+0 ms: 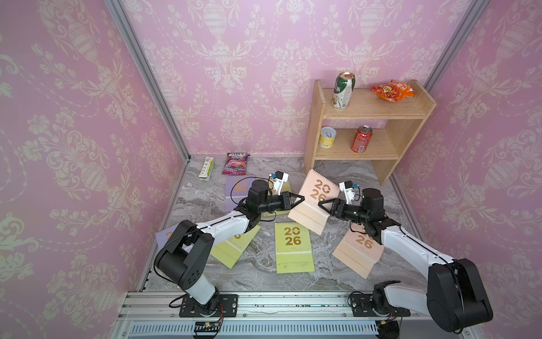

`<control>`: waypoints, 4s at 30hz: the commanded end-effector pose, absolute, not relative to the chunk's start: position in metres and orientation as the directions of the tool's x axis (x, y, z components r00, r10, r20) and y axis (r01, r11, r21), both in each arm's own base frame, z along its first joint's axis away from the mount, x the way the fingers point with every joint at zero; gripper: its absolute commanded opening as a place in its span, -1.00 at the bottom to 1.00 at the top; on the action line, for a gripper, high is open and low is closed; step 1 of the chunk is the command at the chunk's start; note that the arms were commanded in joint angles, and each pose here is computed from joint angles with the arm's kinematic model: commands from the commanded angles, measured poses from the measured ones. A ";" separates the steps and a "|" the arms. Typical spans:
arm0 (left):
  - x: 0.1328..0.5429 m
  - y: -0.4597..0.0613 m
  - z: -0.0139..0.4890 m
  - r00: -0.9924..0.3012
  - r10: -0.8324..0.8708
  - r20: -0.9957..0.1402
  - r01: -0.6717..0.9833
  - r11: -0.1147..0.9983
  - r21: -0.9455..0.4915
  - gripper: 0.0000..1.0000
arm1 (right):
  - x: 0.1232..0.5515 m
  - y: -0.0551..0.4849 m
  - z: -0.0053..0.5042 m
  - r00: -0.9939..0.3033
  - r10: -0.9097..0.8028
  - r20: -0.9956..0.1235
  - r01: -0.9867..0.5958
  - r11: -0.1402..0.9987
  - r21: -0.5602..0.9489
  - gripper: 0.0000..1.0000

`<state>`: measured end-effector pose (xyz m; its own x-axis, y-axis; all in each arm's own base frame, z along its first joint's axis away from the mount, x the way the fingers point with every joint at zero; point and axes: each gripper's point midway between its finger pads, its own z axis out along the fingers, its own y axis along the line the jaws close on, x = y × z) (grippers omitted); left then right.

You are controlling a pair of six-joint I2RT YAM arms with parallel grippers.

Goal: Stack the calendars
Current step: Place the calendar at the calendar.

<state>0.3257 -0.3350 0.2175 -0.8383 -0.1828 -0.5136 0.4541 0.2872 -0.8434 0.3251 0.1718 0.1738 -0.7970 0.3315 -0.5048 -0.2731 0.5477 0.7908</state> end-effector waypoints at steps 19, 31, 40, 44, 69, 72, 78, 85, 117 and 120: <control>0.305 -0.323 0.211 -0.804 -0.192 -0.563 0.482 0.345 -0.806 0.19 | 0.311 0.192 0.194 -0.793 0.263 -0.549 -0.347 0.546 0.762 -1.00; 0.310 -0.281 0.191 -0.758 -0.176 -0.628 0.425 0.597 -0.680 0.98 | 0.296 0.191 0.202 -0.803 0.215 -0.556 -0.369 0.553 0.747 -1.00; 0.314 -0.223 0.183 -0.705 -0.161 -0.690 0.308 0.807 -0.504 0.98 | 0.269 0.210 0.186 -0.867 0.104 -0.487 -0.376 0.503 0.778 -1.00; 0.310 -0.218 0.187 -0.699 -0.164 -0.696 0.309 0.809 -0.500 0.98 | 0.255 0.228 0.173 -0.901 0.027 -0.434 -0.370 0.476 0.798 -1.00; 0.305 -0.212 0.192 -0.688 -0.158 -0.708 0.327 0.803 -0.497 0.98 | 0.248 0.250 0.096 -0.970 -0.071 -0.232 -0.236 0.498 0.834 -1.00; 0.306 -0.212 0.192 -0.688 -0.157 -0.708 0.329 0.803 -0.498 0.98 | 0.246 0.252 0.092 -0.972 -0.082 -0.221 -0.232 0.499 0.835 -1.00; 0.305 -0.211 0.193 -0.688 -0.155 -0.709 0.332 0.801 -0.498 0.98 | 0.245 0.252 0.086 -0.974 -0.089 -0.209 -0.224 0.522 0.823 -1.00; 0.303 -0.208 0.194 -0.685 -0.158 -0.711 0.333 0.799 -0.500 0.98 | 0.246 0.248 0.074 -0.981 -0.080 -0.178 -0.191 0.564 0.803 -0.85; 0.303 -0.180 0.200 -0.676 -0.179 -0.715 0.279 0.836 -0.473 0.98 | 0.243 0.222 0.060 -0.977 -0.077 -0.198 -0.181 0.789 0.587 0.11; 0.304 -0.176 0.198 -0.680 -0.178 -0.711 0.265 0.844 -0.466 0.98 | 0.243 0.225 0.061 -0.976 -0.085 -0.202 -0.189 0.789 0.585 0.10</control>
<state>0.3051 -0.1828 0.1970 -0.6833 -0.1995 -0.7024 0.2655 0.8283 -0.4935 0.2400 0.2248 0.0536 -0.9830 -0.0661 -0.1710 -0.1581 0.7781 0.6080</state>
